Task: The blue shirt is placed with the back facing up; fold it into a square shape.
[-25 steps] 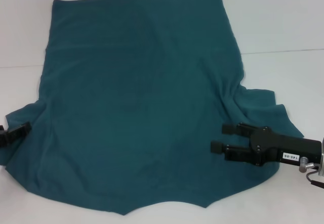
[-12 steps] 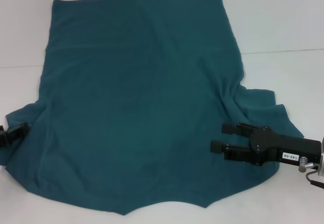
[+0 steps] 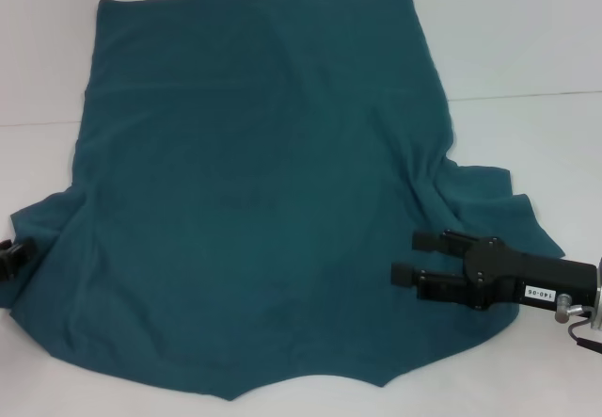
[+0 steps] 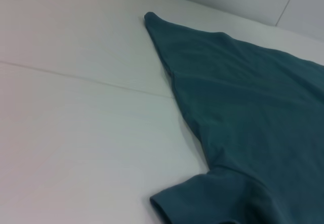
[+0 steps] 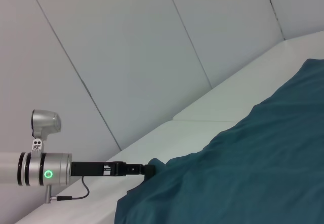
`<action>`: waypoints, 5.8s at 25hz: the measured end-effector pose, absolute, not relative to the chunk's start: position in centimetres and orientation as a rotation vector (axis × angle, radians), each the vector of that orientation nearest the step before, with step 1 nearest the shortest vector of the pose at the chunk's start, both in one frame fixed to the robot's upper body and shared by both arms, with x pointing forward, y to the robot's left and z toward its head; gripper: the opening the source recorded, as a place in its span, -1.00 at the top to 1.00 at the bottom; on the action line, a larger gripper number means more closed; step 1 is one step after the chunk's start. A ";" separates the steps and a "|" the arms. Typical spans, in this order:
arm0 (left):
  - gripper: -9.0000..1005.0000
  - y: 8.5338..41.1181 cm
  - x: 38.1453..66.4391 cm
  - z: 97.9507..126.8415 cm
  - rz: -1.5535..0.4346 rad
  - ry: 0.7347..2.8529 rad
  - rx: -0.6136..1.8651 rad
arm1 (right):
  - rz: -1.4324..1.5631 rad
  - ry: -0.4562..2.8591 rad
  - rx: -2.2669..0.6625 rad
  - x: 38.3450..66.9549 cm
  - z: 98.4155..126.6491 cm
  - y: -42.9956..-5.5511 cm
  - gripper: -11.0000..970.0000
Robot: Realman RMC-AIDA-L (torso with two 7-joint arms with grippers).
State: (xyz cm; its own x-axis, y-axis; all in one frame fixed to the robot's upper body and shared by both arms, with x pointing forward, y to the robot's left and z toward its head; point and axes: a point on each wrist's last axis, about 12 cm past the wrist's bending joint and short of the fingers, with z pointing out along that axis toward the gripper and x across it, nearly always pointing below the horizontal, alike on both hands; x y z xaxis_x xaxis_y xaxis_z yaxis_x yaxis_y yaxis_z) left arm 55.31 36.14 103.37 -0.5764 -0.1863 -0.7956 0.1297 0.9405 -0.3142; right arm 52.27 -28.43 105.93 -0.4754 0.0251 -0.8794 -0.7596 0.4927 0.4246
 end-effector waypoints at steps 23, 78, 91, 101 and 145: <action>0.98 37.6 55.7 104.6 -0.372 2.118 -0.040 | 1.098 1.805 -0.584 52.2 105.7 -27.7 -0.88; 0.95 31.8 57.3 108.4 -0.937 2.018 -0.018 | 1.098 1.823 -0.574 51.8 105.0 -27.3 -0.88; 0.67 29.7 56.9 107.2 -1.004 1.959 -0.015 | 1.101 1.824 -0.575 51.8 104.9 -27.2 -0.88; -0.19 30.3 56.3 106.7 -0.965 1.960 -0.004 | 1.097 1.822 -0.558 51.8 105.0 -27.4 -0.88; -0.89 24.8 52.0 104.8 -0.995 1.875 0.864 | 0.759 2.117 0.171 53.9 107.3 -40.9 -0.87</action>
State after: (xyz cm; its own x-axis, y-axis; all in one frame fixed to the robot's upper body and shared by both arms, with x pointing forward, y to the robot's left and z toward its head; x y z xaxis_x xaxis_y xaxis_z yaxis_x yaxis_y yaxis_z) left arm 51.97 24.80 104.77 -0.4244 0.1863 -0.8861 0.8382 0.4510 -0.3067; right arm 53.92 -40.90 107.33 -0.6230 0.3766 -0.6855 -0.1446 0.8059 0.5742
